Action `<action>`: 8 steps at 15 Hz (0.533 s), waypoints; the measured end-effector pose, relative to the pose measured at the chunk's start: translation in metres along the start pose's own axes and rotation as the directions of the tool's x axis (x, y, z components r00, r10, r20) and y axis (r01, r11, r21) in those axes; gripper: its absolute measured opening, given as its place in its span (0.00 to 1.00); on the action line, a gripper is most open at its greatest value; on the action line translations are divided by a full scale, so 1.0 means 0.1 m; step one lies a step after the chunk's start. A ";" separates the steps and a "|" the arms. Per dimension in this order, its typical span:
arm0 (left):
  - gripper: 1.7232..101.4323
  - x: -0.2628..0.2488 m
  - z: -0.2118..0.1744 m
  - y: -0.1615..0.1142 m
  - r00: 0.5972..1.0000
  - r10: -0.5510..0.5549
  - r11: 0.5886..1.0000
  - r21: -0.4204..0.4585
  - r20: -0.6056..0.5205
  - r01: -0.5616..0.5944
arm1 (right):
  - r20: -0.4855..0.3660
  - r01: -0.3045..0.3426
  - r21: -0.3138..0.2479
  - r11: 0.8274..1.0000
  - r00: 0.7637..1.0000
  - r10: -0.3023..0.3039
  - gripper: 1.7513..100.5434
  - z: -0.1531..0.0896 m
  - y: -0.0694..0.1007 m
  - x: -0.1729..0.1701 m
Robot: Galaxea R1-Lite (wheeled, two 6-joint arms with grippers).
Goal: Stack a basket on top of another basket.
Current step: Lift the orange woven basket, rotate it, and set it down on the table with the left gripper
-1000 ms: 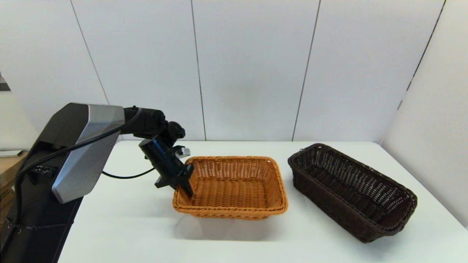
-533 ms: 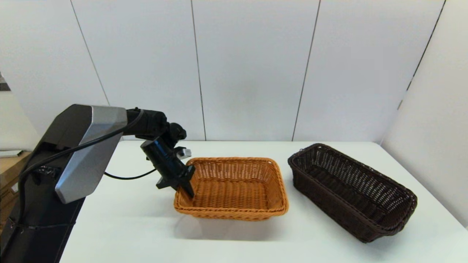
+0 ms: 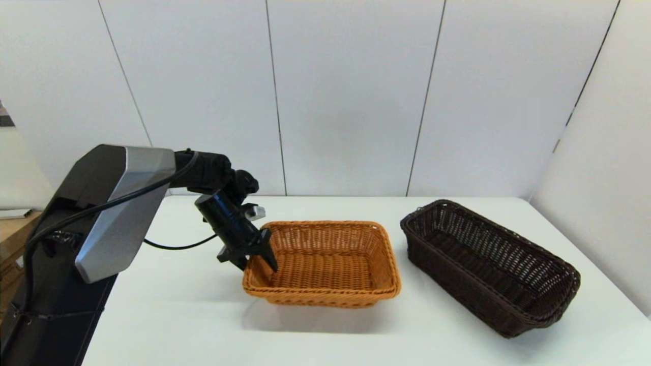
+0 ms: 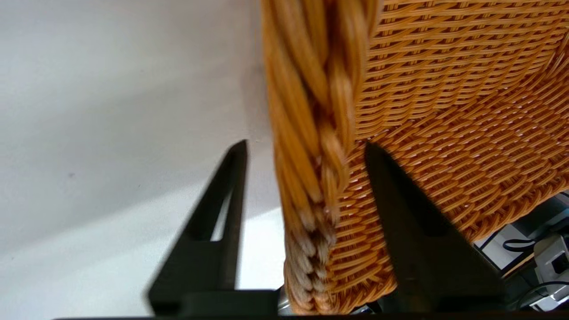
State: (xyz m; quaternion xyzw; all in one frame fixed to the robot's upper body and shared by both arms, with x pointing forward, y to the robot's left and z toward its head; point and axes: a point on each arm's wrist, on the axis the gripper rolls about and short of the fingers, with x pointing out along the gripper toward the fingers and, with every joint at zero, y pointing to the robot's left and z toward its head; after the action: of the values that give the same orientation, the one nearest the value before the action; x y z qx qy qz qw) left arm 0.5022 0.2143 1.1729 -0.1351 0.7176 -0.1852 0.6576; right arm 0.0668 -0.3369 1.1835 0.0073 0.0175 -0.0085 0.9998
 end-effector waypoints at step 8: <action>0.81 -0.86 -0.23 0.06 0.986 -0.026 0.999 -0.017 0.164 0.029 | 0.000 0.000 0.000 1.000 1.000 0.000 0.97 0.00 0.00 0.00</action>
State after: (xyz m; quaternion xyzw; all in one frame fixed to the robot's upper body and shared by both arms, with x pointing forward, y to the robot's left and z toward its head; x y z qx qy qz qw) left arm 0.4882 0.2592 1.2484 -0.1662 0.6611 -0.1754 0.7103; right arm 0.0668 -0.3369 1.1835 0.0075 0.0175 -0.0085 0.9998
